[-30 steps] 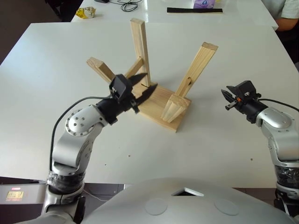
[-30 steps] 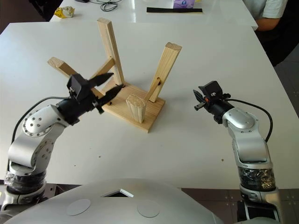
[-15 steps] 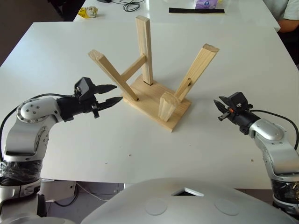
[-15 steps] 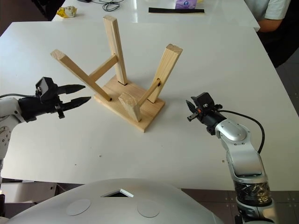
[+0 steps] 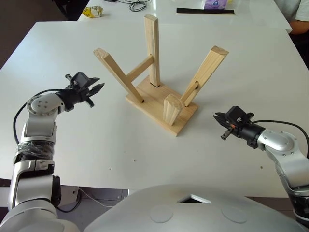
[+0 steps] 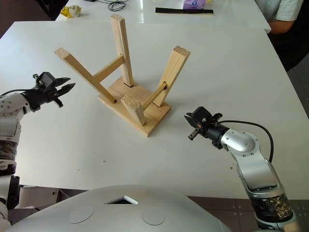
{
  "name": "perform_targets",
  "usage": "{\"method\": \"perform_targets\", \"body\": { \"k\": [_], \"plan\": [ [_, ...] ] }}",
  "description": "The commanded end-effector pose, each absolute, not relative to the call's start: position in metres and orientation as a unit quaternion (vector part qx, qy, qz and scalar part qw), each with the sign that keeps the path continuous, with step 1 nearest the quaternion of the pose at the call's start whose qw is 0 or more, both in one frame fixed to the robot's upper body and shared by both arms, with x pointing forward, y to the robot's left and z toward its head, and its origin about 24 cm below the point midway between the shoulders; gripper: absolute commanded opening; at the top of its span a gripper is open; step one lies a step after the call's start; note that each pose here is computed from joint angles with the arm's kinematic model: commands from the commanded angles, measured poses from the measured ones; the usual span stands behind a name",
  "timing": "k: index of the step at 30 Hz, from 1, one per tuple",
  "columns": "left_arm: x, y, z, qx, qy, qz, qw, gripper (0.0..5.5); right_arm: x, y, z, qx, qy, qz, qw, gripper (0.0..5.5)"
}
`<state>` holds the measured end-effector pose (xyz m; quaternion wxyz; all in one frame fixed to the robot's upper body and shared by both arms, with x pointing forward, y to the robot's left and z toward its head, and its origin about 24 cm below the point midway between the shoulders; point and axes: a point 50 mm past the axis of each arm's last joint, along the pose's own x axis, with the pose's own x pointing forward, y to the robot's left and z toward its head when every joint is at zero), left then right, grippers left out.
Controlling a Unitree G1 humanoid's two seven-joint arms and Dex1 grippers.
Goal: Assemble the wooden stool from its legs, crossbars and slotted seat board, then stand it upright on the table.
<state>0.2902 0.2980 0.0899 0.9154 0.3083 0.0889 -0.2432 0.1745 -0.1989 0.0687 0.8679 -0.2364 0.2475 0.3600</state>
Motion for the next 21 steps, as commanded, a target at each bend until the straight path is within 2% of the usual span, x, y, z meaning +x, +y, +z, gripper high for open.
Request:
{"method": "perform_targets", "body": {
  "k": [1, 7, 13, 17, 21],
  "plan": [
    [0.304, 0.286, 0.077, 0.333, 0.057, -0.232, 0.912, 1.20, 0.172, -0.193, 0.072, -0.259, 0.241, 0.398, 0.846, 0.50],
    [0.292, 0.261, 0.035, 0.354, 0.062, -0.318, 0.877, 1.20, 0.175, -0.182, 0.077, -0.264, 0.223, 0.434, 0.832, 0.50],
    [0.269, 0.272, 0.007, 0.351, 0.103, -0.328, 0.871, 1.20, 0.173, -0.175, 0.078, -0.268, 0.217, 0.471, 0.812, 0.50],
    [0.261, 0.269, 0.001, 0.326, 0.099, -0.348, 0.873, 1.20, 0.180, -0.178, 0.071, -0.271, 0.222, 0.464, 0.814, 0.50],
    [0.258, 0.248, 0.000, 0.297, 0.073, -0.402, 0.863, 1.20, 0.193, -0.188, 0.059, -0.269, 0.231, 0.423, 0.834, 0.50]
  ]
}}
